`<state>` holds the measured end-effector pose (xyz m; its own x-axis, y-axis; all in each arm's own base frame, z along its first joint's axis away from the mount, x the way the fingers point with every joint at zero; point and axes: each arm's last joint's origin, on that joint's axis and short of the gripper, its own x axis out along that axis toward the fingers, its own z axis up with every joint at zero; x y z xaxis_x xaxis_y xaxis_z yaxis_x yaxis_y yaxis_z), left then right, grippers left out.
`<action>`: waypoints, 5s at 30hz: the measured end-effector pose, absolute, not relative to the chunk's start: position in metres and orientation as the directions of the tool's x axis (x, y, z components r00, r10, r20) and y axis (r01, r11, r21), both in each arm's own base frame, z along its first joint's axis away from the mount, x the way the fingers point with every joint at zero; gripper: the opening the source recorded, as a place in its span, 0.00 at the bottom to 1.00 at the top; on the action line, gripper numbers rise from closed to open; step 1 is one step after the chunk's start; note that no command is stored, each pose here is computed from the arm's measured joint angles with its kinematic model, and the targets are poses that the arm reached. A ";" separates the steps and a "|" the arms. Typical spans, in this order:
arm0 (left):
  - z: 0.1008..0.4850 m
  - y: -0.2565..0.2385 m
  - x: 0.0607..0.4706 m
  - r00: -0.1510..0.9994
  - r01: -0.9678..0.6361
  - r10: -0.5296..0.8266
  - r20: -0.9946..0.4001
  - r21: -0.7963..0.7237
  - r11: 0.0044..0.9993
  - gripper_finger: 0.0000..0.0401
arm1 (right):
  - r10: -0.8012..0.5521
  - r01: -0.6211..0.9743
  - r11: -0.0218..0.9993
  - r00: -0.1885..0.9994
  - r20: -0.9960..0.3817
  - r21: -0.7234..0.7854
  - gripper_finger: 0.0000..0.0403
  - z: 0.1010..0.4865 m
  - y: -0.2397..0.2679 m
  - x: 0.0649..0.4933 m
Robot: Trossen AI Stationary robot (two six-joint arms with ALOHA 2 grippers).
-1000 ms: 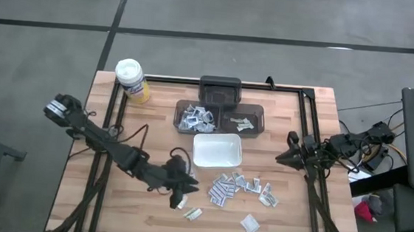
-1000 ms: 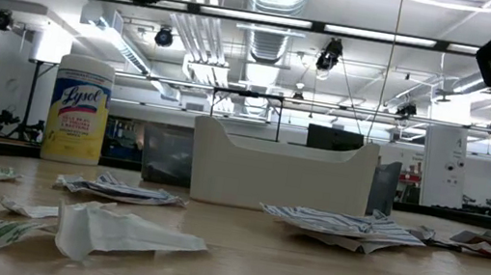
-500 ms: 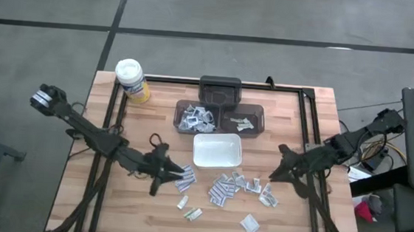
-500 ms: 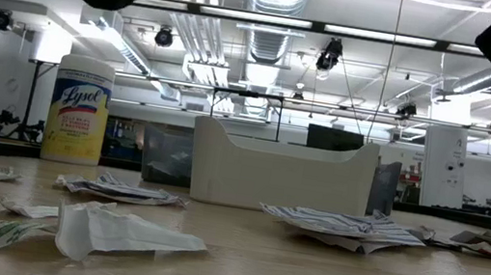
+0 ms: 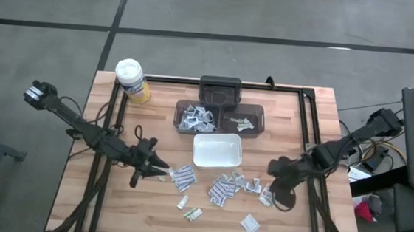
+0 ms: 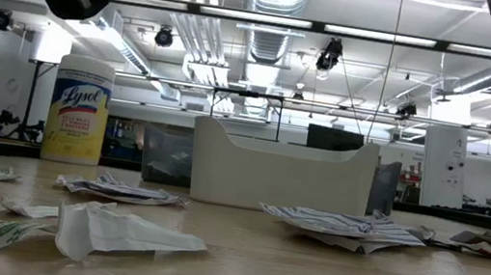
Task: Pick & Place First Aid Supplies
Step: Put the ointment pack into the top black bin
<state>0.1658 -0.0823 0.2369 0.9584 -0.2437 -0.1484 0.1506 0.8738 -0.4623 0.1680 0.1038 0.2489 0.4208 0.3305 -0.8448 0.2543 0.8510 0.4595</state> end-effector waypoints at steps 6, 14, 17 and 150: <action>0.231 -0.079 0.158 0.951 0.184 -0.273 -0.142 -0.452 0.873 0.29 | 0.294 0.386 0.817 0.362 -0.885 0.429 0.15 0.234 0.109 0.177; 0.225 -0.077 0.153 0.945 0.200 -0.291 -0.146 -0.445 0.873 0.29 | 0.278 0.512 0.761 0.299 -0.913 0.399 0.30 0.221 0.114 0.184; 0.226 -0.077 0.153 0.945 0.208 -0.294 -0.144 -0.433 0.877 0.29 | 0.269 0.564 0.730 0.283 -0.921 0.387 0.34 0.217 0.114 0.185; 0.224 -0.064 0.154 0.983 -0.163 0.115 -0.145 -0.384 0.909 0.29 | -0.597 0.481 0.786 0.753 -0.275 -0.389 0.02 0.353 -0.115 0.251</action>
<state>0.1537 -0.0639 0.2236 0.9828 0.1151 -0.1447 -0.1630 0.9088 -0.3840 0.2508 -0.1146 0.3534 0.7535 -0.5971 -0.2752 0.4809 0.7860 -0.3886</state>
